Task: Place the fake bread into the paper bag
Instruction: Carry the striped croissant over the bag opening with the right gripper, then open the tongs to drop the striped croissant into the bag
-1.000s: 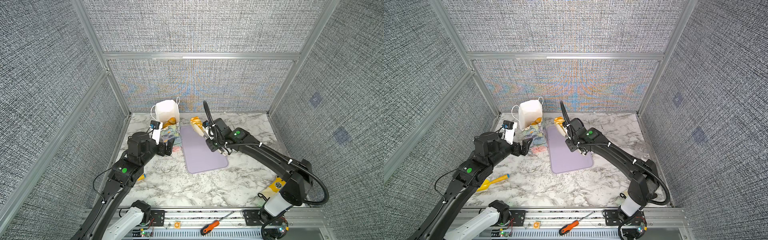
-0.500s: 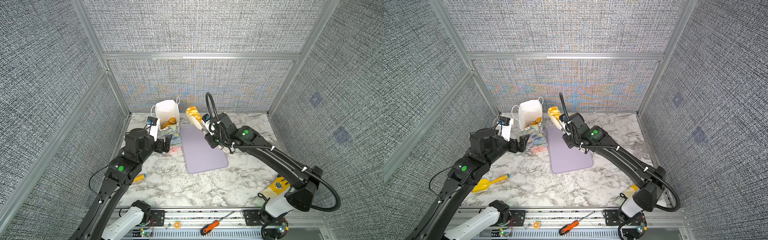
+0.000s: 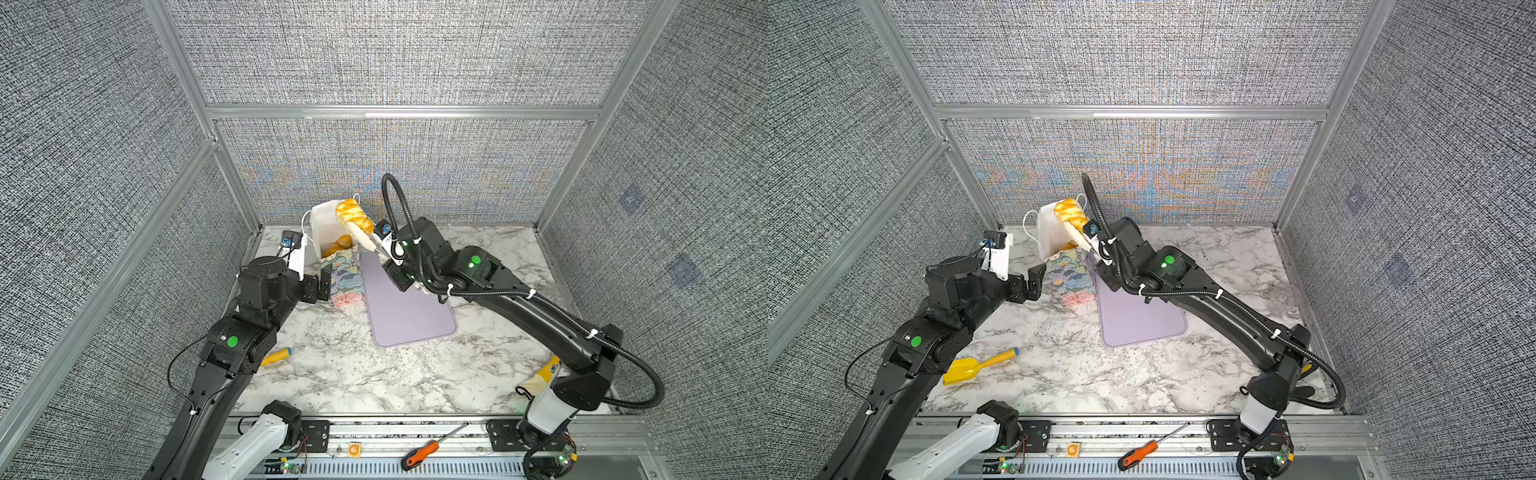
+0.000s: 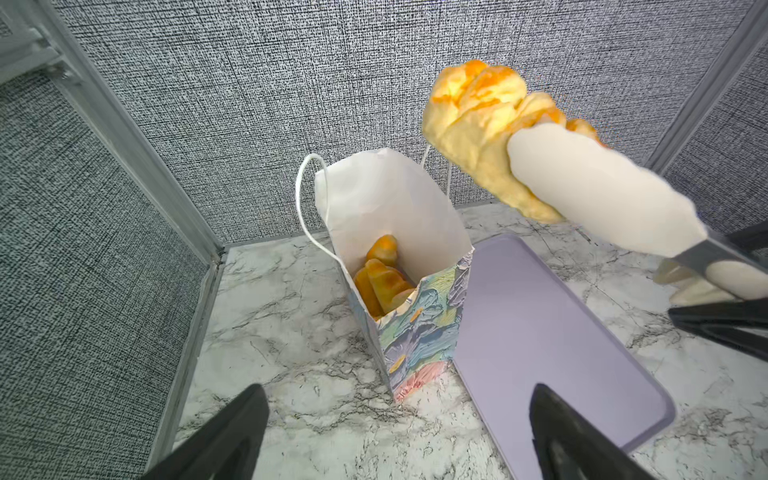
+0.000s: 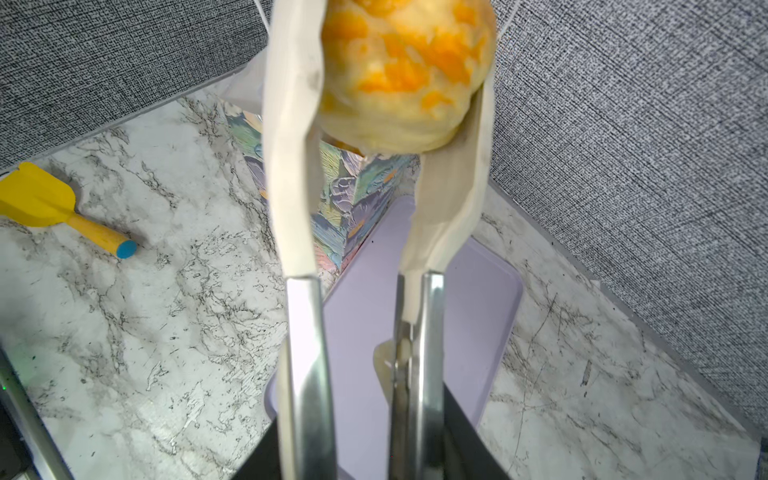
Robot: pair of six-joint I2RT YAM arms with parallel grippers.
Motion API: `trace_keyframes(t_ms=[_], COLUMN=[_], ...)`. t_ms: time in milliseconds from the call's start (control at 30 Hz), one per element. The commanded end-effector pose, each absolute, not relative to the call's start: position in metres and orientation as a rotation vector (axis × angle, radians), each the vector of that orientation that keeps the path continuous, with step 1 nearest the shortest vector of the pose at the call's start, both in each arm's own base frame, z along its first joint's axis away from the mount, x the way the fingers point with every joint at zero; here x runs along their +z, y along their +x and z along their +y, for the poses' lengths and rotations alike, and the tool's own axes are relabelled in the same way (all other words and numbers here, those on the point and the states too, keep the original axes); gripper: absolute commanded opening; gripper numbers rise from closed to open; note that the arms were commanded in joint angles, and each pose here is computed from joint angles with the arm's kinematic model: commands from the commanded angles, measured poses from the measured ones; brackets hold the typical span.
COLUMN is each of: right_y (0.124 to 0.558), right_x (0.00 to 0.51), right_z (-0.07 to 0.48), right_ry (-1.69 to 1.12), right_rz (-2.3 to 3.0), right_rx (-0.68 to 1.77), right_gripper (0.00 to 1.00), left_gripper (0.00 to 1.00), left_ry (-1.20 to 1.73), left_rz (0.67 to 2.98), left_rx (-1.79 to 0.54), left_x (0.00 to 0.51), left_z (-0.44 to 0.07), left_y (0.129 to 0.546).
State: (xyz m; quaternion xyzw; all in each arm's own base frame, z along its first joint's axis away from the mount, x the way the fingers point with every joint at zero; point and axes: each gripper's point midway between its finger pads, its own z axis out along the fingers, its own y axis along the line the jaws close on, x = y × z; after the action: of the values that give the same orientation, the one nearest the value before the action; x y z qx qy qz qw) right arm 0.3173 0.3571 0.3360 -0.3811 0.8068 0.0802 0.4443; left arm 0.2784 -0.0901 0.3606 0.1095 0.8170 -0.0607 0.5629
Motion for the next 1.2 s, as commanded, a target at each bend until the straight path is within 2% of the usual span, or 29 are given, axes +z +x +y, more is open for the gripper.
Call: trace_keyframes(t_ms=[0, 233, 667, 933, 1167], right_y=[0.325, 0.345, 0.372, 0.379, 0.387], right_x=[0.343, 0.332, 0.298, 0.294, 0.29], right_z=[0.375, 0.401, 0.406, 0.401, 0.393], right_ry=[-0.97, -0.957, -0.96, -0.939, -0.913], right_rz=[1.954, 1.975, 2.093, 2.108, 2.126], right_rx=[0.218, 0.278, 0.232, 0.193, 0.153], right_gripper=[0.4, 0.41, 0.42, 0.56, 0.6], left_gripper=[0.99, 1.0, 0.99, 1.0, 0.99], left_ry=[0.249, 0.214, 0.209, 0.21, 0.228], left_rz=[1.927, 1.942, 1.957, 1.969, 1.976], left_rx=[-0.137, -0.145, -0.131, -0.12, -0.123], left_x=[0.359, 0.349, 0.34, 0.336, 0.336], left_z=[-0.085, -0.071, -0.066, -0.065, -0.066], left_y=[0.28, 0.284, 0.283, 0.284, 0.282])
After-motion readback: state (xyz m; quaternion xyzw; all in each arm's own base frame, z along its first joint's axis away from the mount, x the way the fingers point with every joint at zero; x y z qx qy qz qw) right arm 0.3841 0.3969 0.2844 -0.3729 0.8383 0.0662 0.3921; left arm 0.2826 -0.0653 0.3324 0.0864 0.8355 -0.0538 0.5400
